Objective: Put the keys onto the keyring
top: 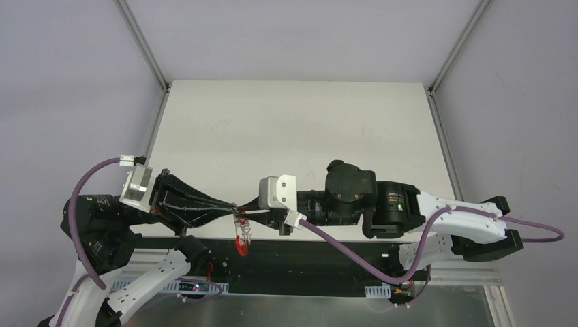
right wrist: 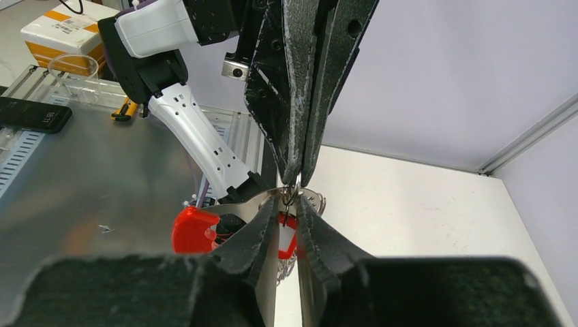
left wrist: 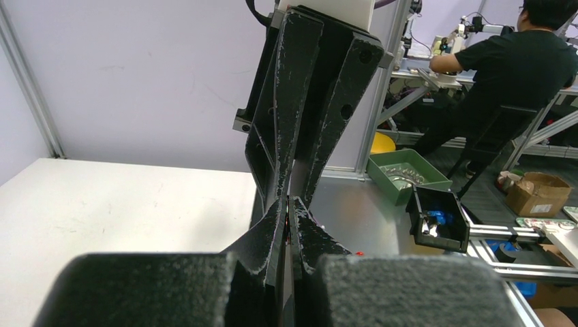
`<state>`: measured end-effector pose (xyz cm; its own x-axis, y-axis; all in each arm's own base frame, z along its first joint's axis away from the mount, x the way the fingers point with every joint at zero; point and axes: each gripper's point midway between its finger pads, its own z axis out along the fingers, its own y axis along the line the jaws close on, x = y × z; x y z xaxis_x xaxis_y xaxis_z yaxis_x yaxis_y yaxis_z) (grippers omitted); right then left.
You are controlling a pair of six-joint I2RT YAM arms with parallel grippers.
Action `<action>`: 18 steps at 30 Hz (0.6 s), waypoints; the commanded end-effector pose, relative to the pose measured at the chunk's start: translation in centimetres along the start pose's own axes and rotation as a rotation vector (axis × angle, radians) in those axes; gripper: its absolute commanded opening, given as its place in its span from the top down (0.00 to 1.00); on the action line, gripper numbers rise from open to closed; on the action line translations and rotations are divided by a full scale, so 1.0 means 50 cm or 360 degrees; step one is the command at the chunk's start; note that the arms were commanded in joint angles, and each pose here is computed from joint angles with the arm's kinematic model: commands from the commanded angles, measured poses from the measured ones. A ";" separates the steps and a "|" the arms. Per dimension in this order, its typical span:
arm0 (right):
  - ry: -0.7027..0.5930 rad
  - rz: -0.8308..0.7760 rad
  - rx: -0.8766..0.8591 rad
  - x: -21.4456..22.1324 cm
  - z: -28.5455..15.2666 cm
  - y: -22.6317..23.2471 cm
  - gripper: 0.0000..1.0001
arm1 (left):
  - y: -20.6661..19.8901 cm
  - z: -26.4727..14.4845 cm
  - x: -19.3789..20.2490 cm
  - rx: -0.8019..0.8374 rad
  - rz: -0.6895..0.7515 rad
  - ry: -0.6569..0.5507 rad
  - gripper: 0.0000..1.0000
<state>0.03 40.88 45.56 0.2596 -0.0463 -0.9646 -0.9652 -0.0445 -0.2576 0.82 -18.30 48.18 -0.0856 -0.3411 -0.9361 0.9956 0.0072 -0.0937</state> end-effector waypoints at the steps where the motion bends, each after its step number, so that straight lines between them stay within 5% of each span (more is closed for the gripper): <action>1: -0.0098 0.0041 0.0009 -0.047 -0.005 -0.009 0.84 | -0.020 0.000 -0.033 0.0053 0.0094 -0.0085 1.00; 7: -0.0090 0.0054 0.0015 -0.048 -0.003 -0.014 1.00 | -0.022 -0.001 -0.033 0.0058 0.0095 -0.0084 1.00; 18: 0.0175 0.0283 0.0018 -0.024 -0.036 -0.036 1.00 | -0.030 -0.008 -0.022 0.0051 0.0026 -0.0020 1.00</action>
<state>0.85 41.01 45.99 0.1863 -0.1208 -0.9750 -0.9824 -0.0320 -0.1838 0.54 -18.14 48.41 -0.0732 -0.3488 -0.9343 0.9969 0.0028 -0.0792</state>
